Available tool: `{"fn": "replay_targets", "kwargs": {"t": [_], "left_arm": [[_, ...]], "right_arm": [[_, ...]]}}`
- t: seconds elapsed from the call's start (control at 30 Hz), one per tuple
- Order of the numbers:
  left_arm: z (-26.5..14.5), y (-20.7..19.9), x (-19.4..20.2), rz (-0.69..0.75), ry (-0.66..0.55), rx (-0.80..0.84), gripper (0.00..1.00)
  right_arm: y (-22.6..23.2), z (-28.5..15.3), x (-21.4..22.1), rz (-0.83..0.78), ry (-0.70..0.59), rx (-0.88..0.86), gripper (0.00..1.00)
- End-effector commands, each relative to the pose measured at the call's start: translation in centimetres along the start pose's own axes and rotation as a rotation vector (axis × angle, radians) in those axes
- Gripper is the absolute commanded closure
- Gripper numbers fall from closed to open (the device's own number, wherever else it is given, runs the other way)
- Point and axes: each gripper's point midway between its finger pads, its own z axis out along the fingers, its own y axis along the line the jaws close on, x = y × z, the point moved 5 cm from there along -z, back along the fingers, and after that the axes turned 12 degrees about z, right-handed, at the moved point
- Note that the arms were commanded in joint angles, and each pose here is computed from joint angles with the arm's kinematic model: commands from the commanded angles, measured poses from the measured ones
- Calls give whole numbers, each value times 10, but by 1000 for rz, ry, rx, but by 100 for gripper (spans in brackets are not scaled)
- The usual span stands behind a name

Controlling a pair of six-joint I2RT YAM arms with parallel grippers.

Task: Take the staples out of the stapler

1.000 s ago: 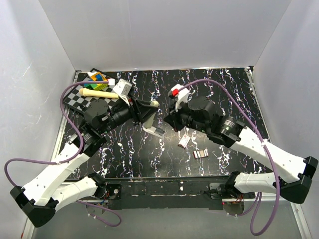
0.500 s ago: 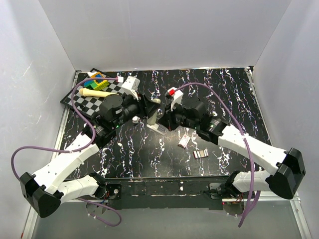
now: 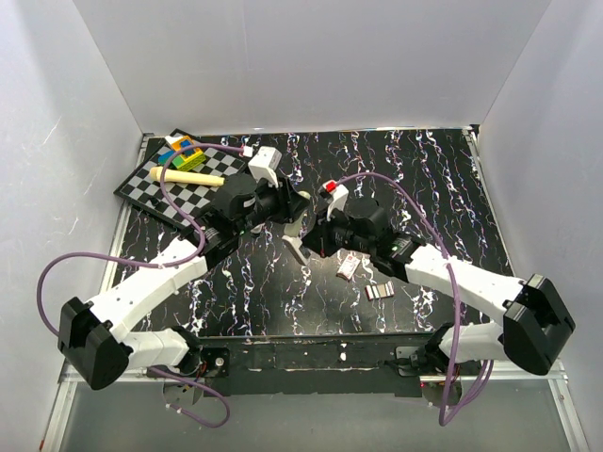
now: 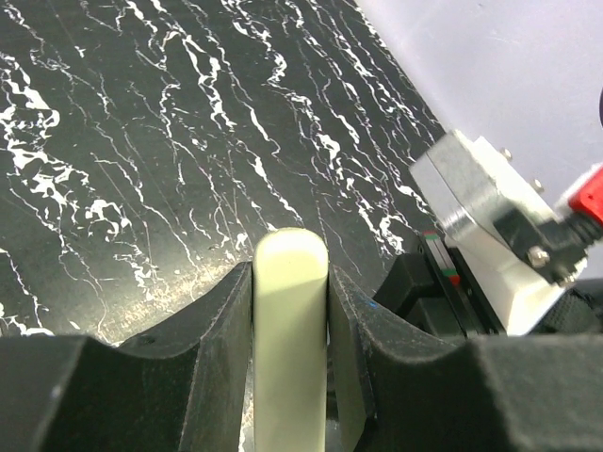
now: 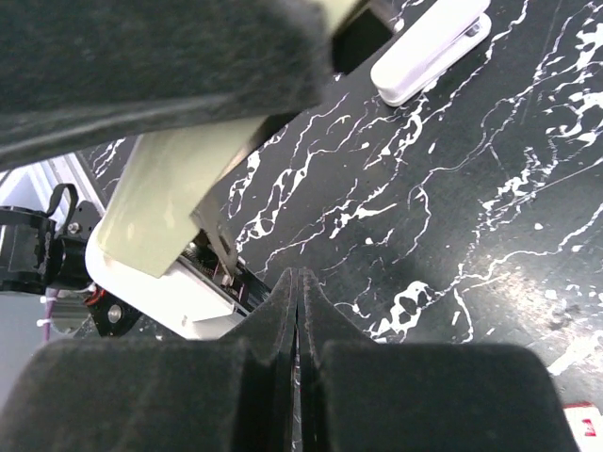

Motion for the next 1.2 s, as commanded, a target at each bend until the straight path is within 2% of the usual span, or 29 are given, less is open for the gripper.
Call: {"fn": "replay_targets", "kwargs": {"t": [0.0, 0.6, 1.17], "left_arm": [[10, 10, -16, -19, -102, -74, 100], [40, 28, 4, -38, -86, -174, 100], [36, 28, 7, -16, -68, -177, 100]], "right_arm": [[9, 11, 4, 50, -10, -110, 99], [9, 32, 29, 181, 38, -246, 99], [5, 27, 27, 166, 24, -216, 99]]}}
